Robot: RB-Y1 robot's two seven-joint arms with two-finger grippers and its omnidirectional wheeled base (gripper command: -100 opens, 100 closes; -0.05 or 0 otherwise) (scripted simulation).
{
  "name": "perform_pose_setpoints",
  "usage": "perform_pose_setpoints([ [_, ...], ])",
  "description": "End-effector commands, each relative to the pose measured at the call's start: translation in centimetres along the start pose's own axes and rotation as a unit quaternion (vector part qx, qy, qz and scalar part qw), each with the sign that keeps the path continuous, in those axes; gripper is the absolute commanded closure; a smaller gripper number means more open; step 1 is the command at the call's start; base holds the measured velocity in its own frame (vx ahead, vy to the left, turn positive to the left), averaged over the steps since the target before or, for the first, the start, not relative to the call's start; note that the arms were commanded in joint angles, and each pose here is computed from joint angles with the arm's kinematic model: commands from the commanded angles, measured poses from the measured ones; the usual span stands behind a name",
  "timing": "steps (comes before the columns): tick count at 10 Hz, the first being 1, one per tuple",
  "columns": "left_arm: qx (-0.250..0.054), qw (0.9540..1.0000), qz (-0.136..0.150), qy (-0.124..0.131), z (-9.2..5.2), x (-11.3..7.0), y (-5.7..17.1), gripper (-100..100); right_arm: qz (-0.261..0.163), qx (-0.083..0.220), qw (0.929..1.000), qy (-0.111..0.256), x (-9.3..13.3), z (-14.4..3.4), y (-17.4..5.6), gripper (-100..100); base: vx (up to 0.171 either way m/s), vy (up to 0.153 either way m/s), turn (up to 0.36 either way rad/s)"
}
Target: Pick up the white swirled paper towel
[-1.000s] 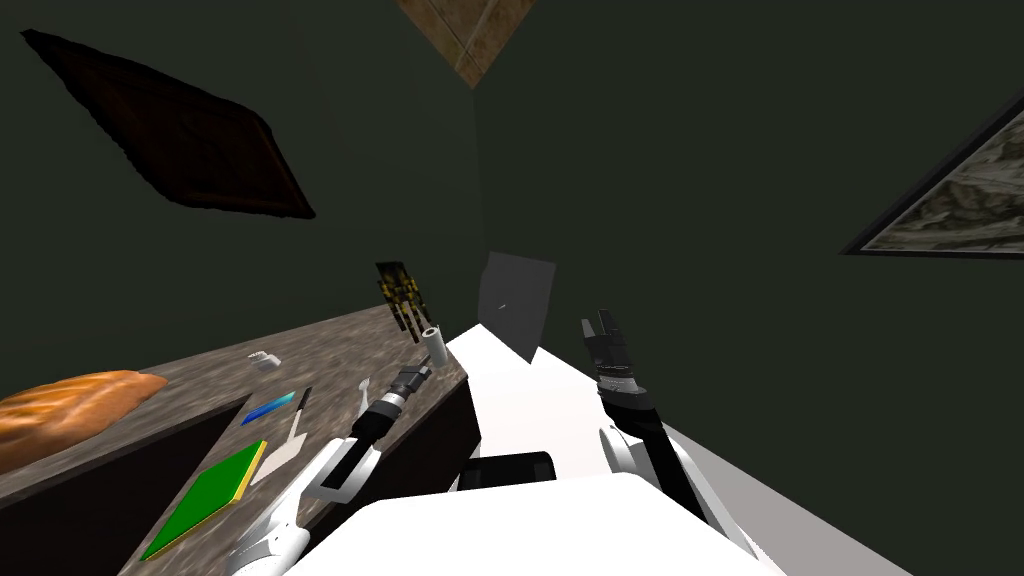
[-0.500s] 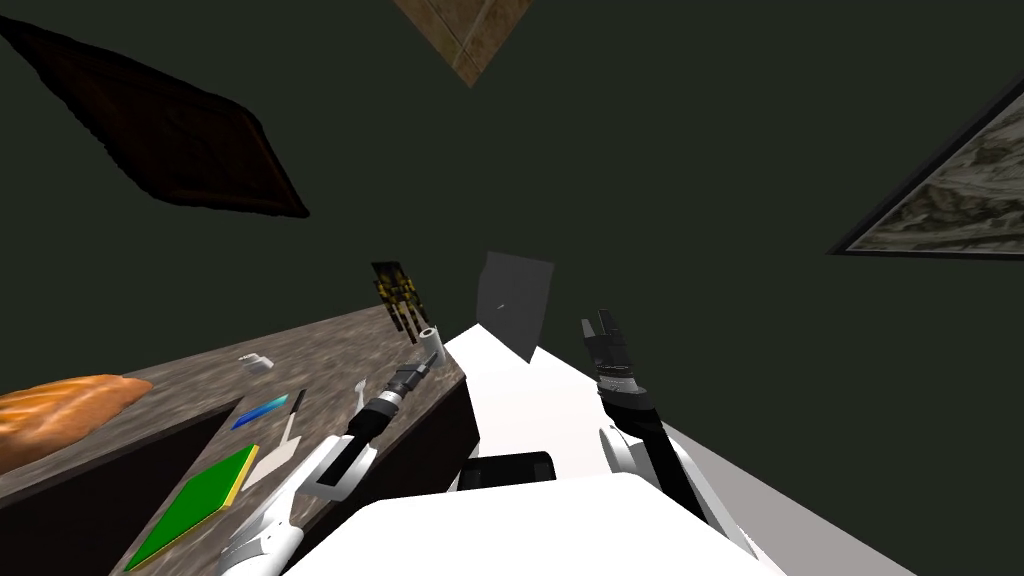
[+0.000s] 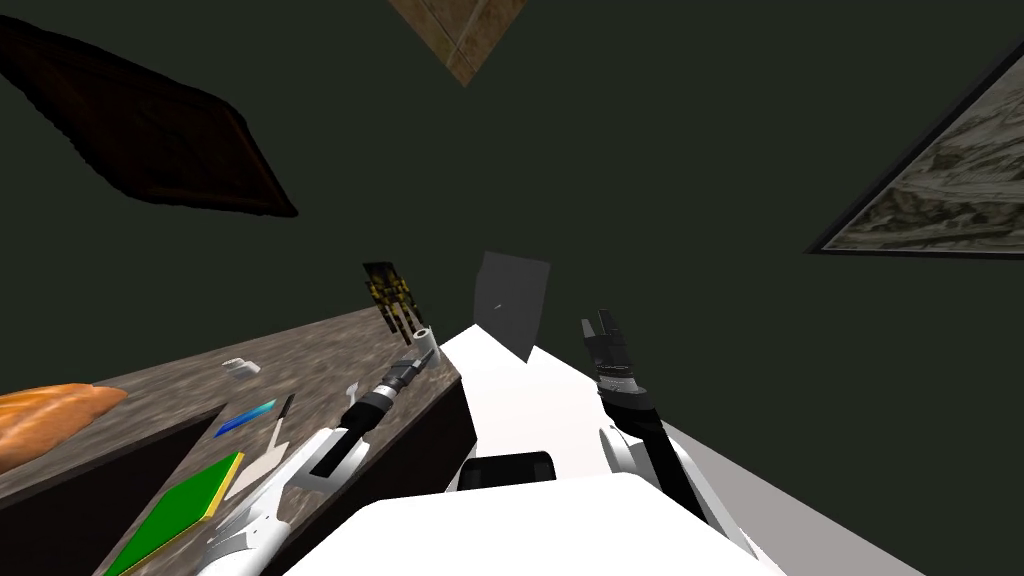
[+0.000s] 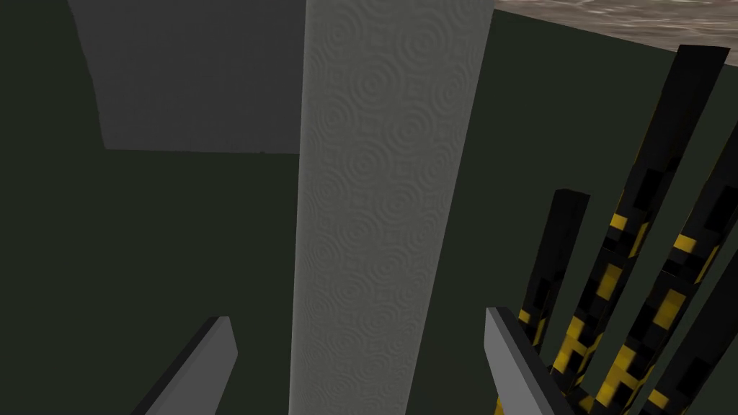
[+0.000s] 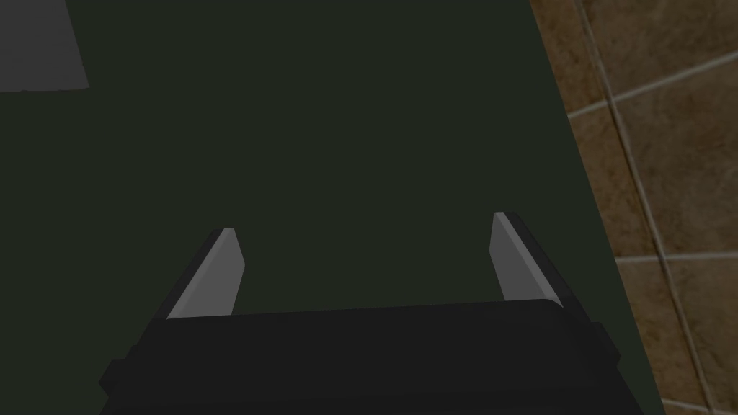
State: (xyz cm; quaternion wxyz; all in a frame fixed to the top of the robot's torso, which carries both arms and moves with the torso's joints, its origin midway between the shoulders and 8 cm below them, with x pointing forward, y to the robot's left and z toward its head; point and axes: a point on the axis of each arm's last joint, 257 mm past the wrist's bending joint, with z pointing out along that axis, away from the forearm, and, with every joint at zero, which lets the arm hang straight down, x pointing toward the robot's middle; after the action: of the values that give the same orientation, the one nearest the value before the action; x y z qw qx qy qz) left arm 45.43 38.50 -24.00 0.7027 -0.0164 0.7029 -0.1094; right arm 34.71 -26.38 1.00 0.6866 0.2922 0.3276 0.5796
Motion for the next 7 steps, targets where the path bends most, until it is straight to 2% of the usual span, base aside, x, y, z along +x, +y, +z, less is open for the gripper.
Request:
perform_pose_setpoints([
  [1, 0.000, 1.0000, 0.000, 0.000, 0.0, 0.0, 0.0, 0, 0.000, 0.000, 1.0000, 0.000, 0.0, 0.0, 0.0, 0, 0.000, 0.000, 0.000],
  [2, 0.019, 0.9998, -0.008, -0.003, 1.4, 0.4, -1.2, -100, 0.000, 0.000, 1.0000, 0.000, 0.0, 0.0, 0.0, 0, -0.028, -0.008, 0.114],
  [3, 0.015, 0.9998, -0.009, -0.002, 2.1, 0.6, -0.8, -100, 0.000, 0.000, 1.0000, 0.000, 0.0, 0.0, 0.0, 0, -0.040, -0.013, 0.060],
  [4, 0.011, 0.9999, -0.010, 0.002, 2.0, 1.0, -0.4, -100, 0.000, 0.000, 1.0000, 0.000, 0.0, 0.0, 0.0, 0, -0.021, -0.011, -0.018],
  [5, 0.032, 0.9994, -0.015, -0.002, 3.3, 1.1, -1.8, -100, 0.000, 0.000, 1.0000, 0.000, 0.0, 0.0, 0.0, 0, -0.034, -0.019, 0.109],
  [7, 0.022, 0.9996, -0.017, 0.005, 4.0, 1.8, -0.9, -100, 0.000, 0.000, 1.0000, 0.000, 0.0, 0.0, 0.0, 0, -0.030, -0.015, 0.023],
])
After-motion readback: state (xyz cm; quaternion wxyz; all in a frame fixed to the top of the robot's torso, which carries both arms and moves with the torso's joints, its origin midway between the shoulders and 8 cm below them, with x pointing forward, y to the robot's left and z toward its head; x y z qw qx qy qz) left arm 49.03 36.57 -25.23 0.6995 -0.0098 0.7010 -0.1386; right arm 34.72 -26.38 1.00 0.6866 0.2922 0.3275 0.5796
